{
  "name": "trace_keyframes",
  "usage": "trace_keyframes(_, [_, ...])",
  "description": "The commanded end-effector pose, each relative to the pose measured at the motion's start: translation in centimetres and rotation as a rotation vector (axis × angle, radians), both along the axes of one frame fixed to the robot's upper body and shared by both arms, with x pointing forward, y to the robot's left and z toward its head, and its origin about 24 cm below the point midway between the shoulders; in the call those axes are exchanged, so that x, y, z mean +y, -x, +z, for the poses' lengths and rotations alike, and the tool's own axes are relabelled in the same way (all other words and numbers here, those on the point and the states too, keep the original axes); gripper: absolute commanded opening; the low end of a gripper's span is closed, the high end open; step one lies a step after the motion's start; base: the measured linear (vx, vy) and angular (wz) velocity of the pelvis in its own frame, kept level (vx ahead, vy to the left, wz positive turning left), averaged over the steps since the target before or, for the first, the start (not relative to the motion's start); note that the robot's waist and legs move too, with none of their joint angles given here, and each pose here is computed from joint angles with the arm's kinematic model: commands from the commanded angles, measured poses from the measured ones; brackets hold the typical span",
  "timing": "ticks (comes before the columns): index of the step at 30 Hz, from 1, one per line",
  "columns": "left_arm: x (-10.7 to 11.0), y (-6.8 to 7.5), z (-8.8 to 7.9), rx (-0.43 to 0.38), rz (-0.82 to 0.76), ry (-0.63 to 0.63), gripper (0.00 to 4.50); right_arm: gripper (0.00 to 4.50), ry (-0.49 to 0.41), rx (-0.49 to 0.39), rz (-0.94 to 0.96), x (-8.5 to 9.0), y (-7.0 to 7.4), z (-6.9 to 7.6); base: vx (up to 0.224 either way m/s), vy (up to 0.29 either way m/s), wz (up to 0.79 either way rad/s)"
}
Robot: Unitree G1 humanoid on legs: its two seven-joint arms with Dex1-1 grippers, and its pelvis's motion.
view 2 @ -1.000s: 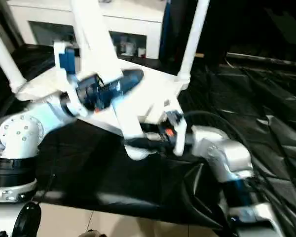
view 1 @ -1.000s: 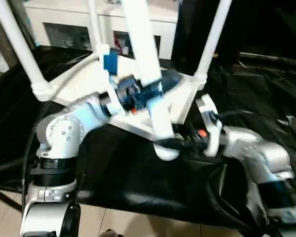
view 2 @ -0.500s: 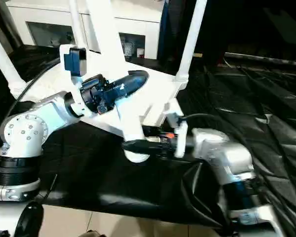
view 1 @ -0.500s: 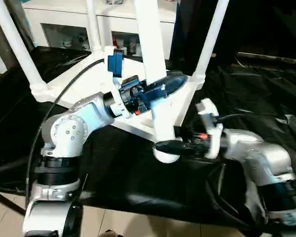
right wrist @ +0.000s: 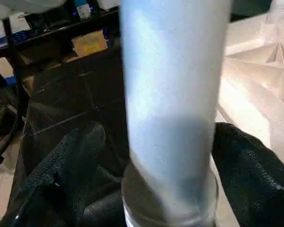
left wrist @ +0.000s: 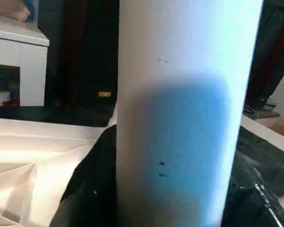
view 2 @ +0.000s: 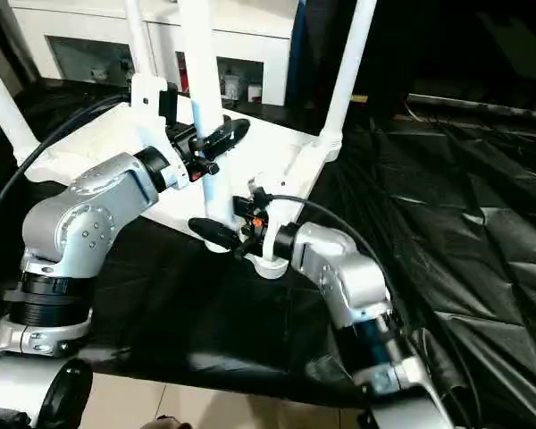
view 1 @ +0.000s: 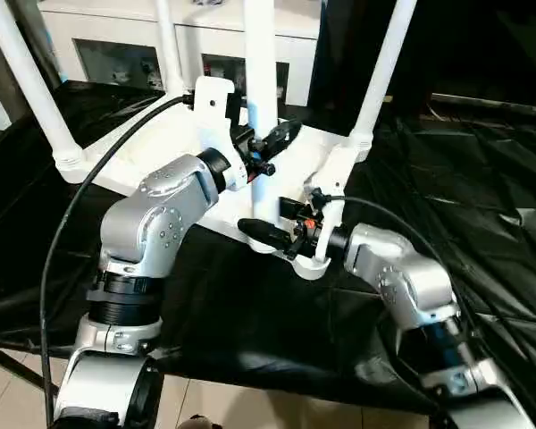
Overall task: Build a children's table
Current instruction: Pick table leg
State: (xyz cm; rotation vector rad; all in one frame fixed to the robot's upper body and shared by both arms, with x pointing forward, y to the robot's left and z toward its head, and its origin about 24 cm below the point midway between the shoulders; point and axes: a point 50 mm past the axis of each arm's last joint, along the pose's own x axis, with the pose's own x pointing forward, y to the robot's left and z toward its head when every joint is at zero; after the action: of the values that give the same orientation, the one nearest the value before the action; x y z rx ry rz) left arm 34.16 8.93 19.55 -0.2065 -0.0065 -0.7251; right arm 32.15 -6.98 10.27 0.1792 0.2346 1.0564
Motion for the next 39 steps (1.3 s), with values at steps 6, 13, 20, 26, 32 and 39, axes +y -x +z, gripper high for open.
trace_keyframes(6, [-0.5, 0.1, 1.4, -0.037, 0.025, 0.005, 1.85, 2.94, 0.028, 0.041, 0.03, -0.5, -0.2, 0.0, 0.0, 0.0, 0.0])
trace_keyframes(13, [-0.5, 0.1, 1.4, -0.021, 0.011, 0.028, 2.2, 2.32, 0.018, 0.031, 0.168, -1.0, 0.6, 0.3, 0.0, 0.0, 0.0])
trace_keyframes(20, [0.2, 0.0, 1.5, 0.03, -0.056, 0.14, 2.74, 2.07, -0.047, 0.009, 0.296, -2.5, 1.6, 1.5, 0.0, 0.0, 0.0])
trace_keyframes(26, [0.8, 0.1, 1.9, 0.06, -0.141, 0.261, 3.0, 2.04, -0.082, 0.026, 0.377, -3.9, 2.4, 2.1, 0.0, 0.0, 0.0])
trace_keyframes(32, [1.1, 1.3, 2.0, 0.096, -0.305, 0.363, 3.0, 2.01, -0.11, 0.033, 0.423, -5.1, 2.8, 2.6, 0.0, 0.0, 0.0])
trace_keyframes(39, [0.9, 1.0, 1.5, 0.117, -0.263, 0.341, 2.31, 2.0, -0.109, 0.031, 0.424, -5.2, 2.8, 2.7, 0.0, 0.0, 0.0])
